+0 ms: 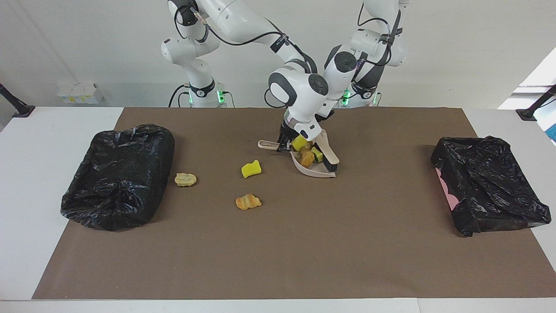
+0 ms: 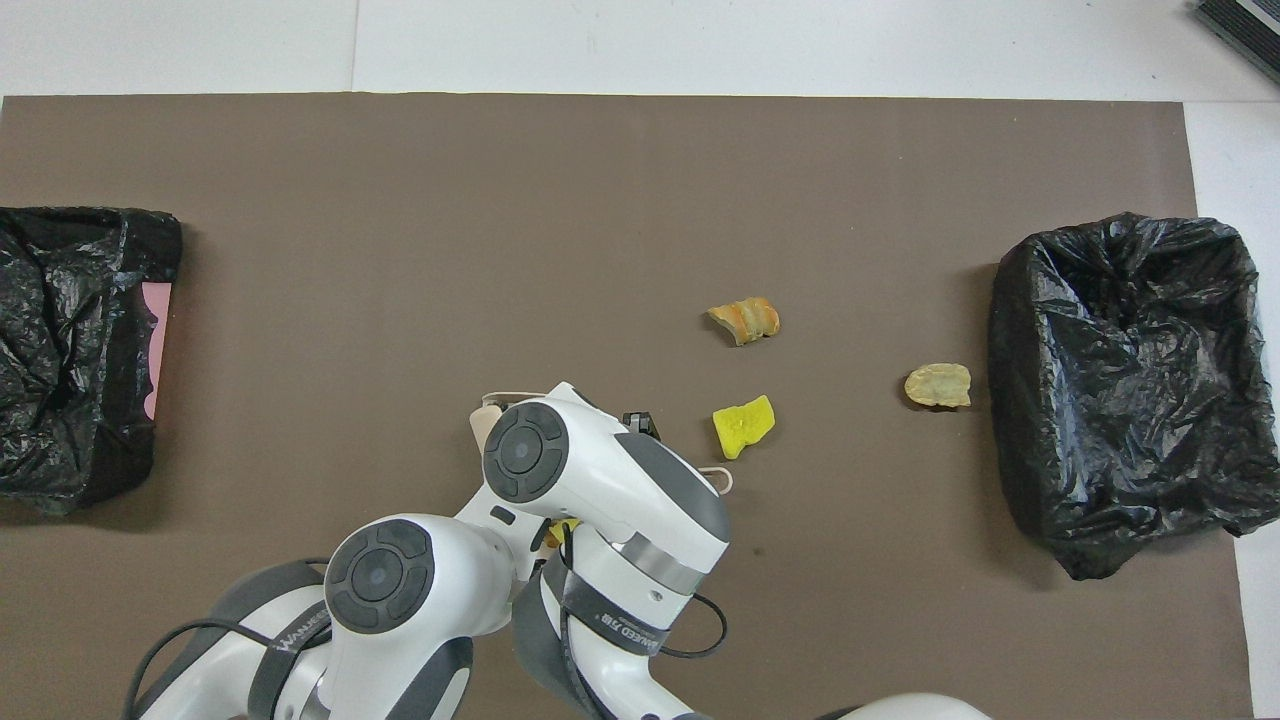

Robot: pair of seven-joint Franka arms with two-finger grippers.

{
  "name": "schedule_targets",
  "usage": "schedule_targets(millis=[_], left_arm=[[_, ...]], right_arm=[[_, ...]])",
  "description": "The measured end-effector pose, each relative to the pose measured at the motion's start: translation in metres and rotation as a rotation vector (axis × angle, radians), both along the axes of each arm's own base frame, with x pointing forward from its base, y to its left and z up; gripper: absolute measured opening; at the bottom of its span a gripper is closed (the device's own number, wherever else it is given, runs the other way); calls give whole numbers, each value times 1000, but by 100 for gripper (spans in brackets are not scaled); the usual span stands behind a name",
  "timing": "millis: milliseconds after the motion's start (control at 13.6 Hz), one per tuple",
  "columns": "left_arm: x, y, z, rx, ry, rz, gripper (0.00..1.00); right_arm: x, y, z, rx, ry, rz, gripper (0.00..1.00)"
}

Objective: Sweep and dump trash in bin
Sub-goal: 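Lift the loaded dustpan with the right gripper toward the nearer trash bag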

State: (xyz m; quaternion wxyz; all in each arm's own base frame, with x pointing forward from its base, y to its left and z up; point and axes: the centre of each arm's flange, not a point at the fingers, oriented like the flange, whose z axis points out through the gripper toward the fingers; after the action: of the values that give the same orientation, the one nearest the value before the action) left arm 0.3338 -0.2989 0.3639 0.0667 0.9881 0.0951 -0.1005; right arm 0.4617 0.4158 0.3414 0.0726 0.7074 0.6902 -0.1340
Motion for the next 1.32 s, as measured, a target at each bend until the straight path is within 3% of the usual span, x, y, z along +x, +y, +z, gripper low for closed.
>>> schedule_targets(millis=[441,661,1028,1322], left_arm=[[17,23,38,29,145,-47,26],[28,38,53,13,139,-24,26],[27,38,53,17,140,-48,26],[16,39,46,48,136,-100,26]], right_arm=[[25,-20,0,100,17,-106,31],[33,-29,0,112,19,-125,31],[44,-42,3,139,35,-136,31],[78,-86,25,203,47,-48,31]])
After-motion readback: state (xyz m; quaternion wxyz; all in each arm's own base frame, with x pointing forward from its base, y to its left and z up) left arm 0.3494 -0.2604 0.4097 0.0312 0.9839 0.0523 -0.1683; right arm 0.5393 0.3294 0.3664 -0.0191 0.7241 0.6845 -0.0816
